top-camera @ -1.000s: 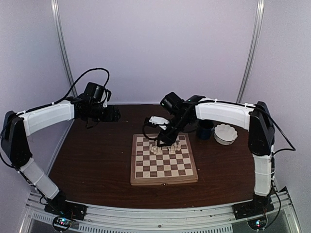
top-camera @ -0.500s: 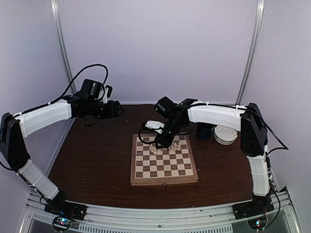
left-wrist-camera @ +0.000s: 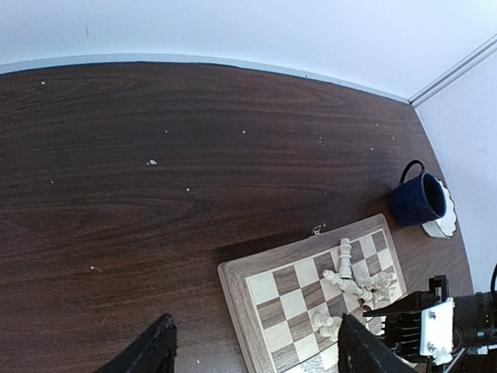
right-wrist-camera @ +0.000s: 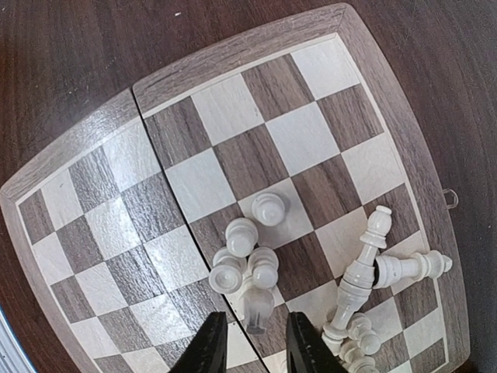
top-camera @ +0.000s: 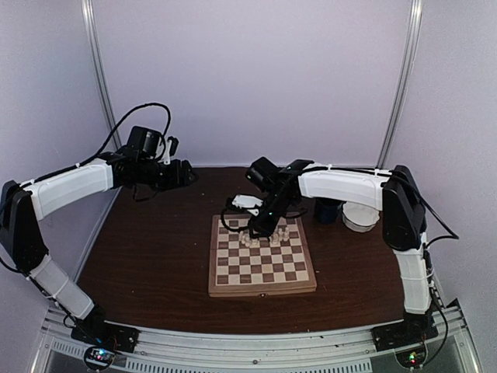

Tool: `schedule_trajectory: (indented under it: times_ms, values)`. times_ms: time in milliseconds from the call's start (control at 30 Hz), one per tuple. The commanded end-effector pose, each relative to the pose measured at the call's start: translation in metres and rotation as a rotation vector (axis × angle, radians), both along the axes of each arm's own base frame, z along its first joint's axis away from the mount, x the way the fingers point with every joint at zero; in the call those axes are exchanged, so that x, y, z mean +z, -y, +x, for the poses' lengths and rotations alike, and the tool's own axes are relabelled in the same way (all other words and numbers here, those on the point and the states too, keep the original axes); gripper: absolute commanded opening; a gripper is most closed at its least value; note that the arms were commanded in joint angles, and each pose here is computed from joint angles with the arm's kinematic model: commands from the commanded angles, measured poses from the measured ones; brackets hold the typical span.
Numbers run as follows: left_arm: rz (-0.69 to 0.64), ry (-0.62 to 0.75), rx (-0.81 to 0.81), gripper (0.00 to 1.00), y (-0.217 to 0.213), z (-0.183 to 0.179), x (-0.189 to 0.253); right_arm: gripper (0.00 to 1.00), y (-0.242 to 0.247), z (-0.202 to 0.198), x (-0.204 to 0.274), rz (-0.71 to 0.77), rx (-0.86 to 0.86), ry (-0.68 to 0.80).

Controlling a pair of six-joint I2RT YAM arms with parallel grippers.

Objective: Set up the chess pieces on the board
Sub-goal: Pick up the knight from the chessboard.

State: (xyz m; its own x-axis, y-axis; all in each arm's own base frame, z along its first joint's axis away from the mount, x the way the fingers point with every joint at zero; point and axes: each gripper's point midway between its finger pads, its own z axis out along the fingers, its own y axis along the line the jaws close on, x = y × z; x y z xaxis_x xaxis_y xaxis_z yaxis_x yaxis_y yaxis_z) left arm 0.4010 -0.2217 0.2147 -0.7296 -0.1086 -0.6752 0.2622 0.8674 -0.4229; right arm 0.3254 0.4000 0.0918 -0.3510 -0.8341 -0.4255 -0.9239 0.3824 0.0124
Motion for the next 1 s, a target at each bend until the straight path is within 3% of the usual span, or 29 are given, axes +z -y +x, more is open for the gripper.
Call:
schedule_trajectory:
  times_ms: [0, 633, 967]
  values:
    - [-0.052, 0.057, -0.001, 0.7, 0.003, 0.01, 0.023, 0.29, 0.002, -0.01, -0.016, -0.027, -0.006, -0.044]
    - [-0.059, 0.052, -0.008, 0.7, 0.003, 0.011, 0.023, 0.07, 0.0, -0.008, -0.021, -0.041, -0.023, -0.041]
    - [-0.065, 0.054, -0.011, 0.69, 0.001, 0.012, 0.025, 0.02, 0.021, -0.027, 0.029, -0.011, 0.04, 0.021]
